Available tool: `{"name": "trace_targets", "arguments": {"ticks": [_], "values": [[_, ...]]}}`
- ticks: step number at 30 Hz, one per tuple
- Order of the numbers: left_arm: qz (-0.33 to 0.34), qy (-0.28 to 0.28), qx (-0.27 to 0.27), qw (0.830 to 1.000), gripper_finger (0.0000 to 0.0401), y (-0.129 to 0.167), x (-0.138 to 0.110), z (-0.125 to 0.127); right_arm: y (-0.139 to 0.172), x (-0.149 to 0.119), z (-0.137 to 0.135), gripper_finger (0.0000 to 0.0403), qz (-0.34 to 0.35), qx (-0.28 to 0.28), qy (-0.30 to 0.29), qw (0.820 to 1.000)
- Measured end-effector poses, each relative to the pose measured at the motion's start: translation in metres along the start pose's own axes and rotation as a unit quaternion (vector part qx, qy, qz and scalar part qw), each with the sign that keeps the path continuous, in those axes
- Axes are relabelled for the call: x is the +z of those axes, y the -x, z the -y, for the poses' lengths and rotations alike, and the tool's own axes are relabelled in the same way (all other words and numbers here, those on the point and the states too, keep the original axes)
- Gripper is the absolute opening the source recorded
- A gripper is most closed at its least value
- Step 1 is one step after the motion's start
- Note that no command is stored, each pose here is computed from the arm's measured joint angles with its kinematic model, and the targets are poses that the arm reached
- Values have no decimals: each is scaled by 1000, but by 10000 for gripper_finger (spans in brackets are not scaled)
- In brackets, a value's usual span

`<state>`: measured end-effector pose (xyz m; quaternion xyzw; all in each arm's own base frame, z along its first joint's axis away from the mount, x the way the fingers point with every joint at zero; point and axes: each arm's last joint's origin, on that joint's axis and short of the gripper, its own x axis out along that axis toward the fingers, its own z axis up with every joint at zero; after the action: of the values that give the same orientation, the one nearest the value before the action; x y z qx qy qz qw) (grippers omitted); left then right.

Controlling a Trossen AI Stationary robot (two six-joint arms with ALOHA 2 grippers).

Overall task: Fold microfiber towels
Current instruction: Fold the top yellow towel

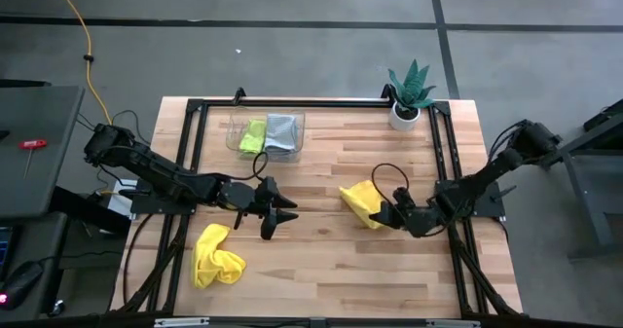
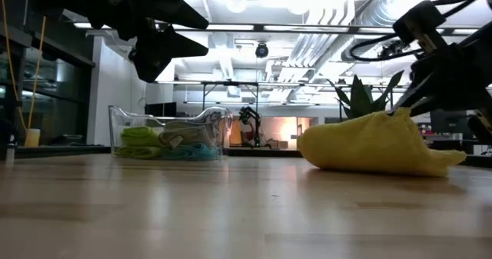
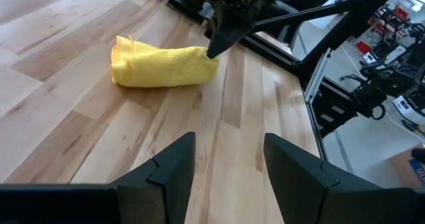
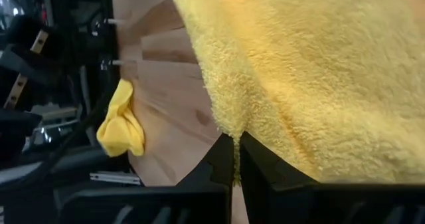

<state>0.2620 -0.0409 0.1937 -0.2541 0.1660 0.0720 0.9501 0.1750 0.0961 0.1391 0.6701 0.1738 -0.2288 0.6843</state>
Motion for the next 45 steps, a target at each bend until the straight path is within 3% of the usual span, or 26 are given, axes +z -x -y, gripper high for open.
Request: {"name": "trace_targets", "arguments": {"ticks": [11, 17, 21, 32, 39, 42, 45], "values": [[0, -11, 0, 1000, 168, 0, 0, 0, 10, -9, 0, 0, 34, -58, 14, 998], [-25, 2, -37, 999, 168, 0, -1, 2, 10, -9, -9, 0, 82, -13, -14, 996], [-38, 13, -55, 998, 168, 0, -2, 3, 8, -7, -8, 0, 104, -11, -16, 994], [-44, 42, -52, 997, 168, 0, -3, 3, -6, -4, 3, 0, 73, -89, 2, 993], [-54, 42, -65, 996, 168, 1, -4, 4, -29, -15, -18, 0, 27, -120, 48, 991], [-59, 49, -70, 995, 168, 1, -4, 4, -45, -23, -27, 0, -7, -94, 65, 993], [-61, 52, -72, 994, 168, 1, -4, 5, -61, -33, -37, 0, -42, -31, 77, 996]]}}
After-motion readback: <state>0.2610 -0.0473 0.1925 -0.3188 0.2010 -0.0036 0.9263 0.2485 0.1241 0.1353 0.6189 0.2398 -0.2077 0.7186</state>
